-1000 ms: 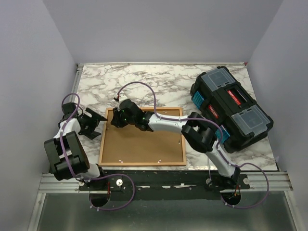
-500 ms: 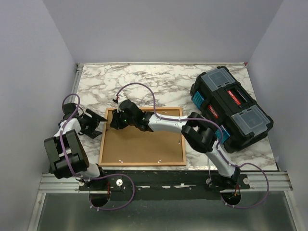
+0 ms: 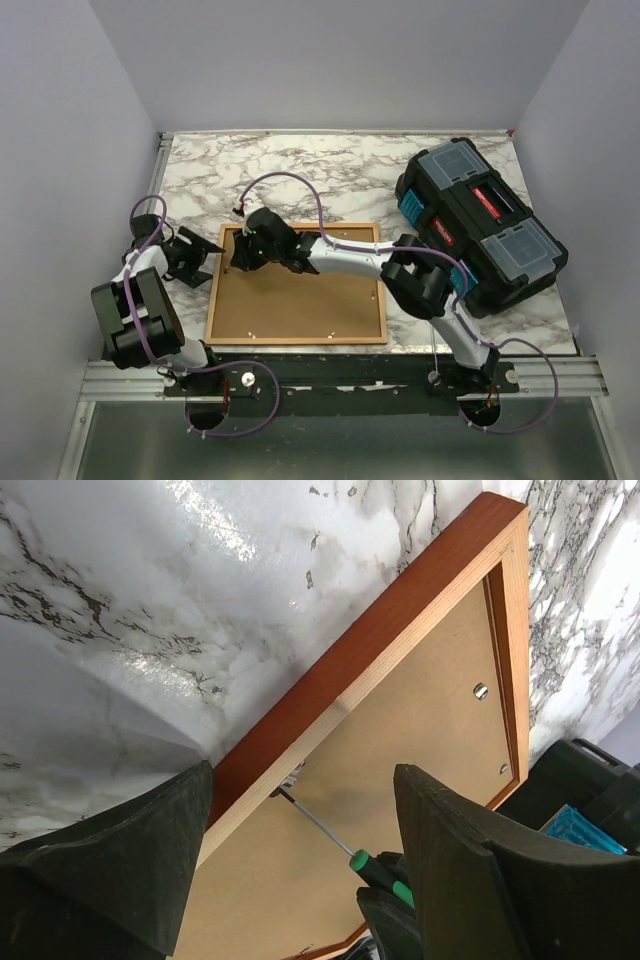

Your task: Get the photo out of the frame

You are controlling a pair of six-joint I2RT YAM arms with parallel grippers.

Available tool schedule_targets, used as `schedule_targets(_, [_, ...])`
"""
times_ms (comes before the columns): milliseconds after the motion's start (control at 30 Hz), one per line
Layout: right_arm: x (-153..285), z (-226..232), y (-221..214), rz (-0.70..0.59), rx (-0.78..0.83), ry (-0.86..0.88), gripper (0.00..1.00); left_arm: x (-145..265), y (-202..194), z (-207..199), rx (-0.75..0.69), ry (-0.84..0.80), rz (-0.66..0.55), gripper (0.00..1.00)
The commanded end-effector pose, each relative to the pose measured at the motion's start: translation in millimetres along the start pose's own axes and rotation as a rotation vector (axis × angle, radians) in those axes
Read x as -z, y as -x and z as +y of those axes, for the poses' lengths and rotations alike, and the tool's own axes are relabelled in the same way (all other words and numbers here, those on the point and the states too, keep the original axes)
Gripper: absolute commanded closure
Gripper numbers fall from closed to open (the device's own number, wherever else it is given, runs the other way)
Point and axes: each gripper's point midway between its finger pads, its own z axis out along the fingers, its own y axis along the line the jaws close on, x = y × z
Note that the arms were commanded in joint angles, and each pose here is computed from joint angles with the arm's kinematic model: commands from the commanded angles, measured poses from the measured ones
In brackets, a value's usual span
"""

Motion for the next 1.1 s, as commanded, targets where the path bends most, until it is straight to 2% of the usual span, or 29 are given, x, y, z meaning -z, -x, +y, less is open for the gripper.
schedule_targets(0, [18.9,-7.9,-19.4,0.091,0.021,-0.065,0.99,1.3,0.1,0.1,0.000,-0.013,-0.001,0.26])
schedule_targets(133, [27.7,13.6,-5.5,0.066,-0.002,0.020,0.99,5.0,2.6,-0.2,-0.010,-0.002,-0.020,0.25])
schedule_targets(267, [58.0,32.9,18.9,0.004,-0.017,0.071,0.99,19.1,8.9,-4.0,-0.077,0.023,-0.088,0.21])
schedule_targets(400, [107.8,18.2,30.9,-0.050,0.017,-0.035,0.99,45.3,2.9,-13.1,-0.189,0.057,-0.185,0.19])
schedule_targets(533, [168.4,-28.9,26.8,-0.091,0.062,-0.273,0.99,58.7,-48.6,-20.6,-0.269,0.049,-0.190,0.19])
schedule_targets(667, [241.0,-71.3,24.9,-0.144,0.020,-0.454,0.99,66.8,-116.8,-19.5,-0.311,0.027,-0.169,0.16])
schedule_targets(733, [276.5,-86.4,25.0,-0.176,0.004,-0.529,0.99,70.4,-143.1,-11.5,-0.292,0.014,-0.144,0.04])
schedule_targets(833, [323.8,-98.8,22.3,-0.225,-0.011,-0.611,0.99,74.8,-183.4,-2.8,-0.299,0.001,-0.059,0.02])
schedule_targets(933, [357.1,-104.7,21.2,-0.285,-0.019,-0.645,0.99,80.1,-231.6,4.7,-0.348,0.023,0.078,0.02])
schedule_targets(1067, [371.8,-109.6,14.1,-0.298,-0.029,-0.666,0.99,86.2,-270.1,24.1,-0.366,0.186,0.179,0.02])
